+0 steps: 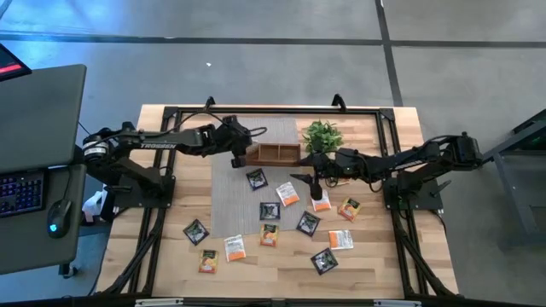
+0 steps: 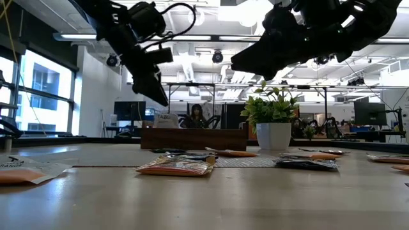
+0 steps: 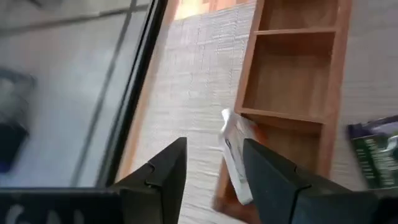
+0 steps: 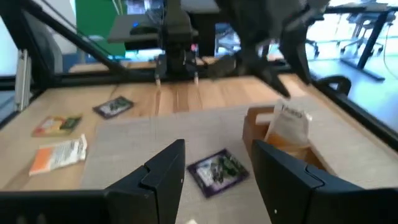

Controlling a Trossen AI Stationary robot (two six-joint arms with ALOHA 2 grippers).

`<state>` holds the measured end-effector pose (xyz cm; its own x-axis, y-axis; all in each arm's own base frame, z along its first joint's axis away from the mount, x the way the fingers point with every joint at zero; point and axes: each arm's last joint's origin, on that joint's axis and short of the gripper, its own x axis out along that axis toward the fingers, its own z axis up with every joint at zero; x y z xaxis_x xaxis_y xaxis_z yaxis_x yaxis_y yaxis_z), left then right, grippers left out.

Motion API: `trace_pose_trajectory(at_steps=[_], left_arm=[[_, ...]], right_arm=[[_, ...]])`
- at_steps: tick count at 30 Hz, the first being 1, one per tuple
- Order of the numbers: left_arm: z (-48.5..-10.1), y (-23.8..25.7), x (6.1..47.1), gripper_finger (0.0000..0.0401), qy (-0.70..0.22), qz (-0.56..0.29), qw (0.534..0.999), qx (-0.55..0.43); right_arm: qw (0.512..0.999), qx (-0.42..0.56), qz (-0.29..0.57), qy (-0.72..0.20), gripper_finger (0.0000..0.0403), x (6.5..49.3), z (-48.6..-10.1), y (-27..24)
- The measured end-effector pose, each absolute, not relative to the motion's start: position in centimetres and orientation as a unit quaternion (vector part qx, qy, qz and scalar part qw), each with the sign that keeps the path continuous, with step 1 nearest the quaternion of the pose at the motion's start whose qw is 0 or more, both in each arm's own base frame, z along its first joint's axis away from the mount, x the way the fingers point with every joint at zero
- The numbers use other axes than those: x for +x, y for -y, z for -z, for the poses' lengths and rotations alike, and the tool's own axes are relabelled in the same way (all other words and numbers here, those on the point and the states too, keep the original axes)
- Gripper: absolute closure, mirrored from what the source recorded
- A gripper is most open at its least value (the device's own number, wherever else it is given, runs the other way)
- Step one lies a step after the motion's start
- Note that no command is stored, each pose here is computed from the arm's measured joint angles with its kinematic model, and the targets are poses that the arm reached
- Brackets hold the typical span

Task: Pick & Place Tea
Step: Put the white tea bag in the left section of the brown wooden organizer

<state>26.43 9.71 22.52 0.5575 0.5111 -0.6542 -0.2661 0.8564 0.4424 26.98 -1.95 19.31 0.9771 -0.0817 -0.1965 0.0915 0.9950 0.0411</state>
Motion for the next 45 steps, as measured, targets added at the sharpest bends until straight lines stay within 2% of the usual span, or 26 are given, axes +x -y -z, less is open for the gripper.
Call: trace_pose_trajectory(at_steps=[7,12,16,22,31,35,41,43,45], left_arm=[[-24.2,-8.3,25.4,0.0248,-0.375,-0.162,0.912,0.043],[-24.4,-7.4,24.6,0.0248,-0.387,-0.157,0.908,0.015],[-24.1,-6.9,24.5,0.0248,-0.408,-0.151,0.900,0.015],[-24.1,-6.4,24.7,0.0248,-0.404,-0.142,0.904,0.021],[-24.2,-6.5,24.7,0.0248,-0.405,-0.144,0.902,0.030],[-24.2,-6.5,24.7,0.0248,-0.406,-0.143,0.902,0.036],[-24.2,-6.6,24.6,0.0248,-0.408,-0.169,0.896,0.048],[-24.2,-6.6,24.6,0.0248,-0.408,-0.172,0.895,0.049],[-24.4,-6.6,24.5,0.0248,-0.406,-0.174,0.896,0.047]], right_arm=[[0.980,0.037,0.007,-0.194,0.0222,29.4,-17.4,1.6],[0.944,0.003,-0.027,-0.328,0.0222,32.8,-16.2,0.5],[0.914,-0.045,0.004,-0.404,0.0222,34.8,-15.8,0.2],[0.893,-0.044,-0.009,-0.447,0.0222,36.8,-14.3,0.9],[0.872,-0.035,0.007,-0.488,0.0226,36.8,-12.2,2.4],[0.862,-0.027,0.002,-0.507,0.0268,36.6,-11.5,2.4],[0.854,-0.011,-0.009,-0.520,0.0380,36.4,-11.2,2.3],[0.856,-0.013,-0.011,-0.517,0.0394,36.3,-11.5,2.2],[0.860,-0.010,-0.009,-0.510,0.0385,36.4,-11.9,2.1]])
